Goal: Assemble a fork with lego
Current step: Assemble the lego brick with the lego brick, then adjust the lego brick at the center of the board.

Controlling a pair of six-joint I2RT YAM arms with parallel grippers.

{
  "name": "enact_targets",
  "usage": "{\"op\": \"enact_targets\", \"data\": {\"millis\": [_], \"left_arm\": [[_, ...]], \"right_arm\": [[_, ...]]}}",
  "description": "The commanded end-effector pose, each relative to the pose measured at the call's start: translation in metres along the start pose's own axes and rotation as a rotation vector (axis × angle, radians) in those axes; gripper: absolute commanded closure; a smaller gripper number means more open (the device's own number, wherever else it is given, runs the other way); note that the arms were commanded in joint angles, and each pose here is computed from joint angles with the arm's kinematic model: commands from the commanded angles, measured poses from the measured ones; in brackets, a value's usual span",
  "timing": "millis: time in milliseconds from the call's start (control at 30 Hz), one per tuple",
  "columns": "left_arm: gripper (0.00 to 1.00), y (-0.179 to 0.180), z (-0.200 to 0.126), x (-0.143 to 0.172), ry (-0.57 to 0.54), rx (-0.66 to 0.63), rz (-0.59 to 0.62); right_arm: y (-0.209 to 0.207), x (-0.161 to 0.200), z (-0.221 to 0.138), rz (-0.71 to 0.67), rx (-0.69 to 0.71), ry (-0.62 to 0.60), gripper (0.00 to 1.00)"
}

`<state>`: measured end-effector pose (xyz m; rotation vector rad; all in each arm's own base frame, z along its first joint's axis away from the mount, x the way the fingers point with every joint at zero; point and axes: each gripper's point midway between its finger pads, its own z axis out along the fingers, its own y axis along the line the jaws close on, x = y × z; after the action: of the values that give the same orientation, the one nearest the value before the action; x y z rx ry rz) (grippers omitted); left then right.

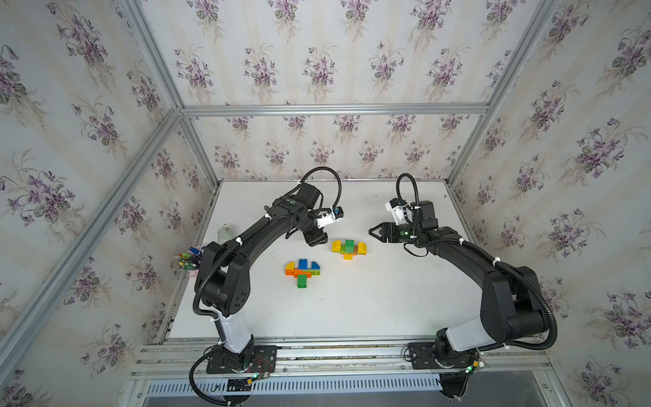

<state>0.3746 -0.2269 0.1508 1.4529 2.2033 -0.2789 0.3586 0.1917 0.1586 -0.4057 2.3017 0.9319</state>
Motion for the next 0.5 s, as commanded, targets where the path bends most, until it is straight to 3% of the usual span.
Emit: {"op": "enact_targets", "data": {"millis": [0,300,467], "left_arm": [[0.34,0.003,-0.012,-0.014,-0.083,-0.010,-0.126],[0.33,0.015,-0.048,-0.001,-0.205,0.050,-0.434],[0.34,0.037,-0.054,0.025,-0.246,-0.073,-0.573]], "right_arm": [[0.009,-0.004,-0.006,-0.233,0.028,0.001,0.35],[0.062,0.011,0.001,-0.695,-0.089,0.019,0.32],[0.066,0.019,0.020,-0.821,-0.111,0.130,0.31]]}}
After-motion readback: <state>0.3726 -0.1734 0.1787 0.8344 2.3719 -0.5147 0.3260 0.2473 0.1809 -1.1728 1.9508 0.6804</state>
